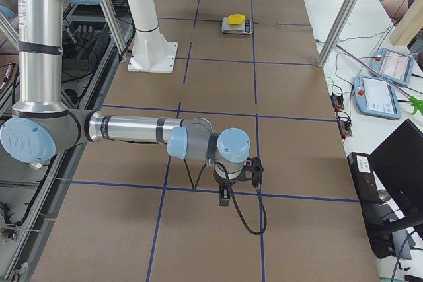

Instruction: Weigh mango

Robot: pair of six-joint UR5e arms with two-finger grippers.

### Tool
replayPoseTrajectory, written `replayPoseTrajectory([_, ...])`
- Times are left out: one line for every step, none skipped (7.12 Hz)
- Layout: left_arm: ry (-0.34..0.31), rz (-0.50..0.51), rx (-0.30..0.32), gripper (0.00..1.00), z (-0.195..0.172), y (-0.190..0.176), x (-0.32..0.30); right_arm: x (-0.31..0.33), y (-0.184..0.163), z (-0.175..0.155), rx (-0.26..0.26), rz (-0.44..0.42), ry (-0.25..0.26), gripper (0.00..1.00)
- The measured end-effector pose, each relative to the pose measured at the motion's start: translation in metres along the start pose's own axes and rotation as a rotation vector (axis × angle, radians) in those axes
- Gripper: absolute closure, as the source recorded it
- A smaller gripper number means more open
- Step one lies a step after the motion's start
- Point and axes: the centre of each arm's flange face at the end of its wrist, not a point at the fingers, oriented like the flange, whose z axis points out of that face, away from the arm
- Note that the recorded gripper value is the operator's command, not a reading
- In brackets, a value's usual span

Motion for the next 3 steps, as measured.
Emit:
replayPoseTrajectory([0.000, -0.001, -0.001, 0.00, 0.0002, 0.0001, -0.0003, 0.0000, -0.0001, -0.0001, 0.000, 0.000, 0.000, 0.00])
replayPoseTrajectory([0.000, -0.003, -0.002, 0.00, 0.0007, 0.0005, -0.0007, -0.0002, -0.0002, -0.0002, 0.000, 0.000, 0.000, 0.00])
replayPoseTrajectory([0.000, -0.003, -0.001, 0.00, 0.0006, 0.0007, -0.0006, -0.0001, -0.0002, -0.0001, 0.000, 0.000, 0.000, 0.00])
